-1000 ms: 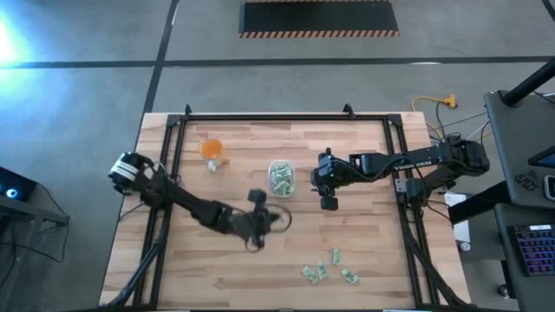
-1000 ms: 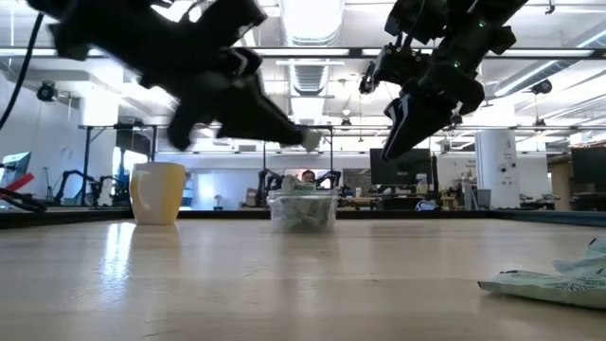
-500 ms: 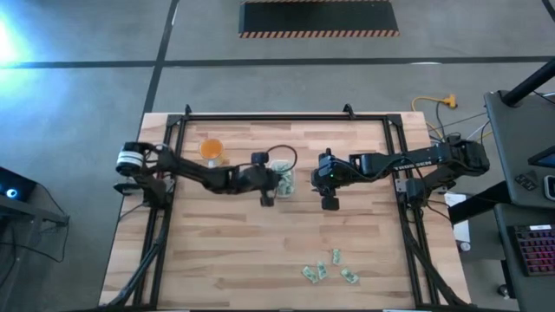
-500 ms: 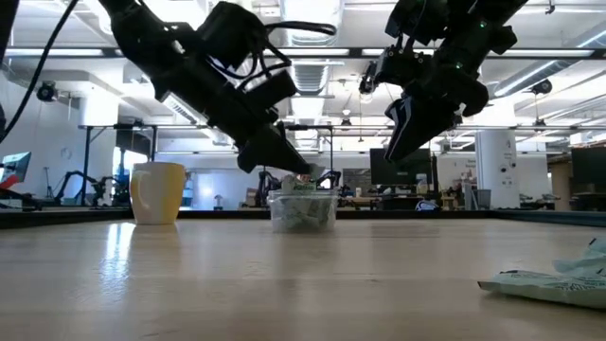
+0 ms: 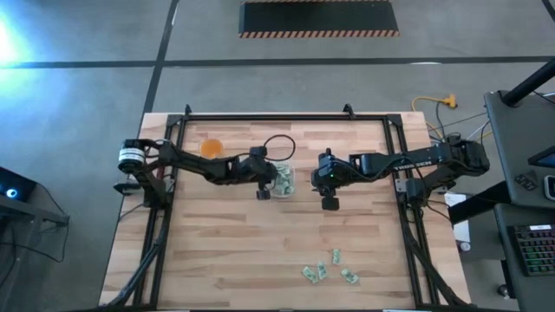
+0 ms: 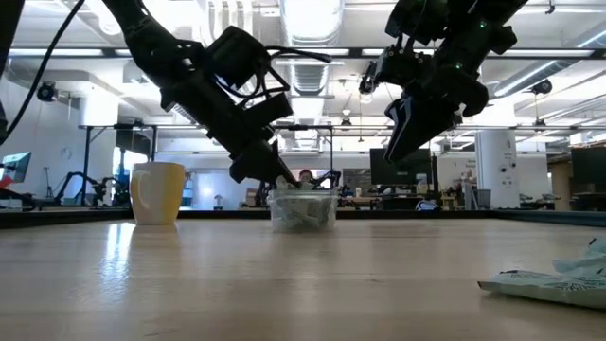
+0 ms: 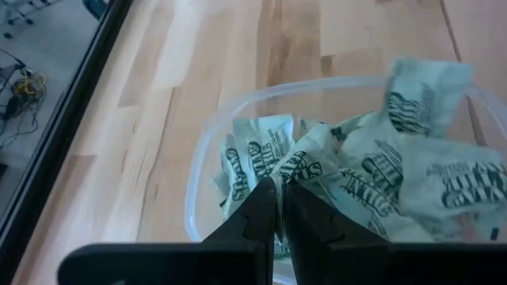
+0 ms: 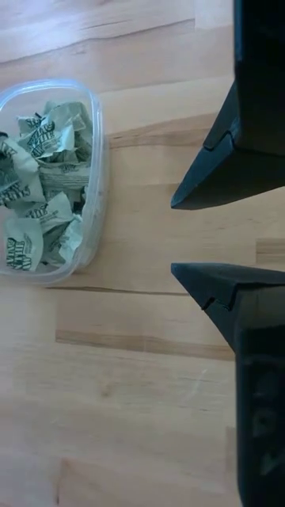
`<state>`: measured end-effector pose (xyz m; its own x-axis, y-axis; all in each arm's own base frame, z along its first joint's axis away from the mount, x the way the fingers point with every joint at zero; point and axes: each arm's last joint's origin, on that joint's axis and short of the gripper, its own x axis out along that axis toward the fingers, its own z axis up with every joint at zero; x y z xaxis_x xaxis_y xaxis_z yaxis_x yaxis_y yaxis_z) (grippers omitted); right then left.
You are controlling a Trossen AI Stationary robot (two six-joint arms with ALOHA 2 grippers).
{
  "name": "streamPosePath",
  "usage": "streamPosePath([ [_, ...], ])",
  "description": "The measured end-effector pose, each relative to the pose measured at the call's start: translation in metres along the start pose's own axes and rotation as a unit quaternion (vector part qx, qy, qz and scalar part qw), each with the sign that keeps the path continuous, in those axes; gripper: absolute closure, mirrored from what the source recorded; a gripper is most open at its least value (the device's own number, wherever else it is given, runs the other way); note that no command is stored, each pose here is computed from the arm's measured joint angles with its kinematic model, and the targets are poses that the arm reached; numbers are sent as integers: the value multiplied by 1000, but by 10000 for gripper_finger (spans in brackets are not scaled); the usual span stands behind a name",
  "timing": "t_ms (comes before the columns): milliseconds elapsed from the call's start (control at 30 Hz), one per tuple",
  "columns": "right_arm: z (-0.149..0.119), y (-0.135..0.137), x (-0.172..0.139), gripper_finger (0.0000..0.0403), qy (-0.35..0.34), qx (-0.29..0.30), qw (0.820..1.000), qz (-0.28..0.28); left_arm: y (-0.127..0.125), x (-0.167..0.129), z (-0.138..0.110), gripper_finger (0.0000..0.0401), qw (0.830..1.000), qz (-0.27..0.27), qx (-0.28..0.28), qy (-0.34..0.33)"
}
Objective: Pick and place Stevia / Truvia into bins
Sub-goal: Put the stevia packet into the bin
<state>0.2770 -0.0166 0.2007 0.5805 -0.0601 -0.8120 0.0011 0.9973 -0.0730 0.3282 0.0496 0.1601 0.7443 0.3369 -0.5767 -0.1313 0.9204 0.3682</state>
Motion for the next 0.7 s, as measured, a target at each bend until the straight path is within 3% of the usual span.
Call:
streamPosePath([
  [133,0,0,0,297,0,1,1000,0,4,1,2,395,1000,0,-4,-4],
  [400,0,0,0,306,-1,1,1000,0,0,15,-6,395,999,-50,-4,5],
  [700,0,0,0,301,-1,1,1000,0,2,17,5,395,999,-48,-6,-9],
])
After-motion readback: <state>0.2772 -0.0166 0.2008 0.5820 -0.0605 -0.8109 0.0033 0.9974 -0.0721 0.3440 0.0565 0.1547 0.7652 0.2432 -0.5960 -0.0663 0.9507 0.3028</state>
